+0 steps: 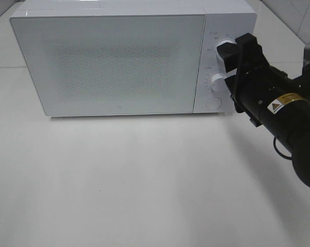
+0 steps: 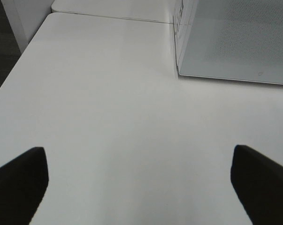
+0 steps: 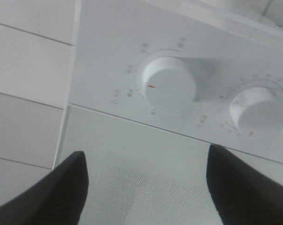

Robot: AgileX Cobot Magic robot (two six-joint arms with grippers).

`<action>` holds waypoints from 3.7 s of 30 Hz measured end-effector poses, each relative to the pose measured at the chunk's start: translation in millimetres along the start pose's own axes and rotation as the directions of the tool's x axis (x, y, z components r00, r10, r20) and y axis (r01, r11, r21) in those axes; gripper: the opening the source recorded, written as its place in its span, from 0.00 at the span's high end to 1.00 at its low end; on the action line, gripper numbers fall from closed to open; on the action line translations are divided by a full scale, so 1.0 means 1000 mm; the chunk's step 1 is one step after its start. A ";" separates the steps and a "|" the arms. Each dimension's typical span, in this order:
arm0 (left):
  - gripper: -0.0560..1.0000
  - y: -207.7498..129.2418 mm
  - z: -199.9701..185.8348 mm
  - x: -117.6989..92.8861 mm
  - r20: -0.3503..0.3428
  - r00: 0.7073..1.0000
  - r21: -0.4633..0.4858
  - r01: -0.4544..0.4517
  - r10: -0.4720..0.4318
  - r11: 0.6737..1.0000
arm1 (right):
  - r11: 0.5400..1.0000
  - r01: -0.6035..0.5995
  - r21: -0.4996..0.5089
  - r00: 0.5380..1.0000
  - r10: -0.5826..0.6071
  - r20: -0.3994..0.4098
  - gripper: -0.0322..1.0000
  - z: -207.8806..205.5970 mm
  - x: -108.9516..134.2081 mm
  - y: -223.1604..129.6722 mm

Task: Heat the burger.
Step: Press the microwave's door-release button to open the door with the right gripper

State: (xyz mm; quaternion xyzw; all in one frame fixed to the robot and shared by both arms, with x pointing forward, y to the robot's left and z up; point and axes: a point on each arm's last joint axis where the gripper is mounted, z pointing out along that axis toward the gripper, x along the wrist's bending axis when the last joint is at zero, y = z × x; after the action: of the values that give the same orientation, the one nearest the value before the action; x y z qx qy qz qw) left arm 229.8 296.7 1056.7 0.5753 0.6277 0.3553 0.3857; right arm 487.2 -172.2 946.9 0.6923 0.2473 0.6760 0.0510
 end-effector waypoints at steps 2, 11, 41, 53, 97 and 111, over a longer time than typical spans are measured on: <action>0.02 0.000 0.000 0.000 0.000 1.000 0.000 0.000 0.000 1.000 | 0.989 0.148 0.013 0.989 -0.148 0.000 0.36 -0.006 0.011 0.006; 0.02 0.000 0.000 0.000 0.000 1.000 0.000 0.000 0.000 1.000 | 0.803 0.579 0.141 0.811 -0.585 0.004 0.33 -0.022 0.028 0.012; 0.02 0.000 0.000 0.000 0.000 1.000 0.000 0.000 0.000 1.000 | 0.084 0.668 0.739 0.356 -0.908 -0.219 0.24 -0.088 0.054 0.057; 0.02 0.000 0.000 0.000 0.000 1.000 0.000 0.000 0.000 1.000 | 0.092 0.537 0.839 0.283 -0.956 -0.076 0.24 -0.148 0.067 0.087; 0.02 0.000 0.000 0.000 0.000 1.000 0.000 0.000 0.000 1.000 | 0.504 0.780 0.370 0.424 -0.861 0.279 0.25 -0.286 0.049 0.086; 0.02 0.000 0.000 0.000 0.000 1.000 0.000 0.000 0.000 1.000 | 0.503 0.782 0.368 0.423 -0.862 0.278 0.25 -0.287 0.050 0.087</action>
State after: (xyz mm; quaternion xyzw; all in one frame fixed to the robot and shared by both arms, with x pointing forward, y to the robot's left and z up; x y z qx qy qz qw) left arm 229.8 296.7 1056.7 0.5753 0.6277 0.3553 0.3857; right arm 233.6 -303.0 1050.3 0.6122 0.5973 0.3674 0.3653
